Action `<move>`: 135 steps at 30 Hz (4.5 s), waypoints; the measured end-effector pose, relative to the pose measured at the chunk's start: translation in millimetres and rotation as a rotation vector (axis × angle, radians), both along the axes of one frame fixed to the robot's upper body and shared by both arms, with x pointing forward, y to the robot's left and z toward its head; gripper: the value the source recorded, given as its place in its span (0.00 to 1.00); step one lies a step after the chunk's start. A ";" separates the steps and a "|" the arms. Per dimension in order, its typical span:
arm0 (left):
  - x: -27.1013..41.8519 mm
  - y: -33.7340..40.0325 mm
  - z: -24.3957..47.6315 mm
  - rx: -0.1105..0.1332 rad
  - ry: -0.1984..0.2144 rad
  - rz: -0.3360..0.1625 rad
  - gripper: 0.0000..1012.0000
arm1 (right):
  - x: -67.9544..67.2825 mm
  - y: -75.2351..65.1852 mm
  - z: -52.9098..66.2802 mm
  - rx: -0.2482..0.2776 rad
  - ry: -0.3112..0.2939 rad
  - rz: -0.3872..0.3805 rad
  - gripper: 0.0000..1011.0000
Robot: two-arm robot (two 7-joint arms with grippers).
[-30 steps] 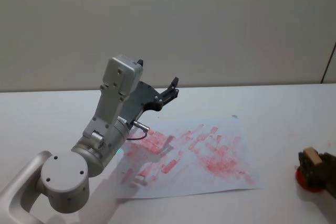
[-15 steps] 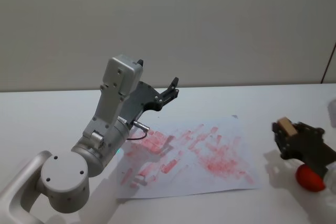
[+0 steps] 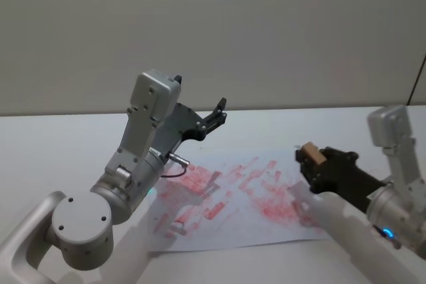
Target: Use the one hand to pick up the stamp and affix it onto the A4 paper.
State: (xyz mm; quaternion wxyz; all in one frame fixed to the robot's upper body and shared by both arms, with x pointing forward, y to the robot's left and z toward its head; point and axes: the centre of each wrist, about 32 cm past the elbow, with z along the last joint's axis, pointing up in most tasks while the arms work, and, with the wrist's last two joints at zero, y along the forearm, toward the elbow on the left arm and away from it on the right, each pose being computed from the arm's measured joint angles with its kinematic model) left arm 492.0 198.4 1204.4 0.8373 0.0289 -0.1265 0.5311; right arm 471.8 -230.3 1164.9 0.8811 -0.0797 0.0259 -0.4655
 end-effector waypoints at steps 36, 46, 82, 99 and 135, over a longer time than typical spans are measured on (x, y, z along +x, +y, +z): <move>0.0 0.0 0.0 0.000 0.000 0.000 0.99 | 26.8 26.7 -28.5 -0.162 0.215 0.103 0.22; 0.0 0.0 0.0 0.000 0.000 0.000 0.99 | 28.1 28.0 -30.6 -0.156 0.220 0.093 0.22; 0.0 0.0 0.0 0.000 0.000 0.000 0.99 | -8.7 -16.4 37.3 0.030 -0.025 -0.158 0.22; 0.0 0.0 0.0 0.000 0.000 0.000 0.99 | -57.7 -57.5 25.6 -0.027 0.130 -0.272 0.22; 0.0 0.0 0.0 0.000 0.000 0.000 0.99 | -63.2 -70.5 8.9 -0.150 0.256 -0.279 0.25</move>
